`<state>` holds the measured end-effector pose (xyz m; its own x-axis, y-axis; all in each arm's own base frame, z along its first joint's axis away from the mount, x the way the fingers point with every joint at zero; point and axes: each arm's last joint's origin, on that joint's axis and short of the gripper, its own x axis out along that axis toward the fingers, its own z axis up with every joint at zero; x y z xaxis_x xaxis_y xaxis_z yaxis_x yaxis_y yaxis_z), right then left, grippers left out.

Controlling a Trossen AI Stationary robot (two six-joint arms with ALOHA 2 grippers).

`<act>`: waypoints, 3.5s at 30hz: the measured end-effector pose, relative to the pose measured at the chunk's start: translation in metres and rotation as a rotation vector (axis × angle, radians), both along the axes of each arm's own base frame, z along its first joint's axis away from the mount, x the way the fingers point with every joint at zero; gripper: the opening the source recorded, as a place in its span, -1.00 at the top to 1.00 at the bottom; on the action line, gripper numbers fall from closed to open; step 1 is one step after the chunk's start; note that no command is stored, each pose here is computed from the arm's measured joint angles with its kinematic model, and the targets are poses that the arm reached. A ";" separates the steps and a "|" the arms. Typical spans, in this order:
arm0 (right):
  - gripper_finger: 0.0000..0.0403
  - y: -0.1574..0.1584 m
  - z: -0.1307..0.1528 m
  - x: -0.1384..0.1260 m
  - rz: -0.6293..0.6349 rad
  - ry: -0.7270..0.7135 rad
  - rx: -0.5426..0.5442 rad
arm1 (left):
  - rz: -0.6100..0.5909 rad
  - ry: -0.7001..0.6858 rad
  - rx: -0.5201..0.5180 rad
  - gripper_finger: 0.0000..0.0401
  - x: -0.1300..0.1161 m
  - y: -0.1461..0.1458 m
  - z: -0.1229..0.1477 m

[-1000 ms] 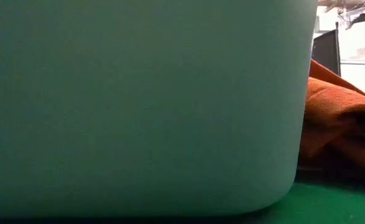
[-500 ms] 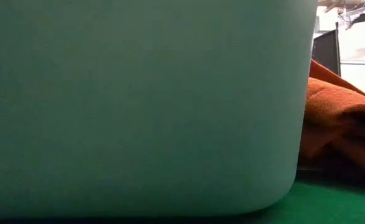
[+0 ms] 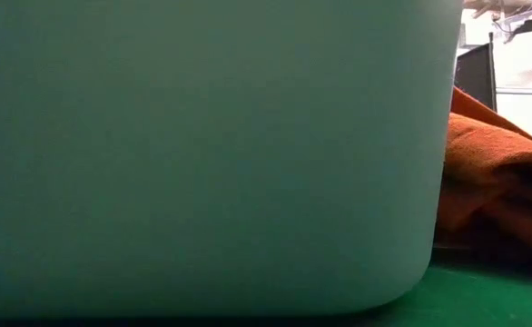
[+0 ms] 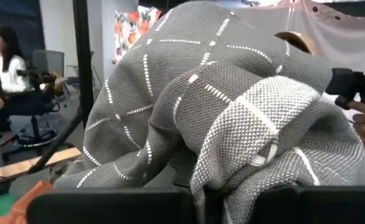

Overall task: Sort towels by color in basket
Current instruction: Put the gray checkered towel into the orange bin

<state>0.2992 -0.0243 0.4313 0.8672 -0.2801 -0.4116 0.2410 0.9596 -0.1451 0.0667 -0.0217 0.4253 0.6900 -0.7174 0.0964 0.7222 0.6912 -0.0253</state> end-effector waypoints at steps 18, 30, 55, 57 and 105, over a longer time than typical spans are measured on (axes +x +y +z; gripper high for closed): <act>-0.36 -0.009 -0.010 -0.007 -0.058 0.104 0.051 | 0.115 0.577 0.242 0.92 0.102 -0.036 -0.071; -0.36 0.018 -0.021 -0.011 -0.065 0.189 0.130 | 0.415 0.662 0.577 0.92 0.135 -0.081 -0.116; -0.36 0.080 -0.028 0.003 -0.064 0.032 0.257 | 0.311 -0.133 0.263 0.92 0.081 -0.077 -0.164; -0.36 0.088 -0.030 0.004 -0.047 0.032 0.272 | 0.295 -0.042 0.238 0.92 0.076 -0.079 -0.174; -0.36 0.151 -0.086 0.034 -0.134 0.127 0.204 | 0.470 0.939 0.908 0.36 0.121 -0.154 -0.225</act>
